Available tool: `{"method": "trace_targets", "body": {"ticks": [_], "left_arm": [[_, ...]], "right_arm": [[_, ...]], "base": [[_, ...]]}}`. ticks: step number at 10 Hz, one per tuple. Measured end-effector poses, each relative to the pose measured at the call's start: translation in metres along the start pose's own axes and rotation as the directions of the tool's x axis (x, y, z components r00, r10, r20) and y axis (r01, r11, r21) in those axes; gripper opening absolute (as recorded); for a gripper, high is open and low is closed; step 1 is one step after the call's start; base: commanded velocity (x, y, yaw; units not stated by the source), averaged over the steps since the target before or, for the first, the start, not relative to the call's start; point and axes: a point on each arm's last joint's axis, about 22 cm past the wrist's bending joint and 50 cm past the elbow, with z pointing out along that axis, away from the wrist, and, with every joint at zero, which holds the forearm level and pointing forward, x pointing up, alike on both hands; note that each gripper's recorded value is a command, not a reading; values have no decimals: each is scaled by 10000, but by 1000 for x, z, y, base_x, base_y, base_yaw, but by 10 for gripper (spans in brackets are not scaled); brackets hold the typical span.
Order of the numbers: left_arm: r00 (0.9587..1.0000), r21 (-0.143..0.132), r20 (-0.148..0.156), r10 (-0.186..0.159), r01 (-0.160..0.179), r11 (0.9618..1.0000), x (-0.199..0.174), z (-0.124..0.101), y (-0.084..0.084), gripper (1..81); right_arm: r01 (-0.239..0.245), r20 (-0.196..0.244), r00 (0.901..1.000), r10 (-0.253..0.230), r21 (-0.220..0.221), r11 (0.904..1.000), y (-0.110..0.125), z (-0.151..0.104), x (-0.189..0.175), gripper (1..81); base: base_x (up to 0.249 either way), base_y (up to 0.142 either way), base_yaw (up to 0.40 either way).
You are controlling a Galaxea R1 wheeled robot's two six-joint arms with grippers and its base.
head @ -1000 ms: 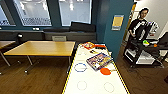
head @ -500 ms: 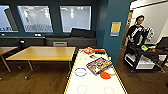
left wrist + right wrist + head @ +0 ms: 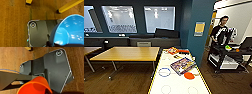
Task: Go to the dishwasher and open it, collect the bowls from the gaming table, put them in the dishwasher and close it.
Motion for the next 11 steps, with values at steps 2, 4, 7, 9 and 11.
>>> {"method": "trace_targets", "body": {"ticks": [2,4,7,9,11], "left_arm": [[10000,212,86,3,-5,9998,-11,15,3,10],[9998,336,218,12,-19,9994,-25,29,11,10],[9994,357,285,174,-185,9992,-31,43,23,10],[9986,519,499,191,-217,9984,-51,44,22,10],[9984,479,470,310,-332,9983,-47,50,29,10]], "right_arm": [[173,19,9998,-173,-370,9992,10,3,-1,10],[295,126,9995,-290,-464,9985,0,14,-6,10],[438,238,9988,-429,-386,9983,-11,21,-7,10],[465,400,9982,-442,-569,9973,-1,16,-17,10],[484,279,9985,-471,-484,9977,-6,19,-9,10]], "base": [[0,0,0],[0,0,0],[-67,0,0],[-91,0,0],[-101,0,0]]}}
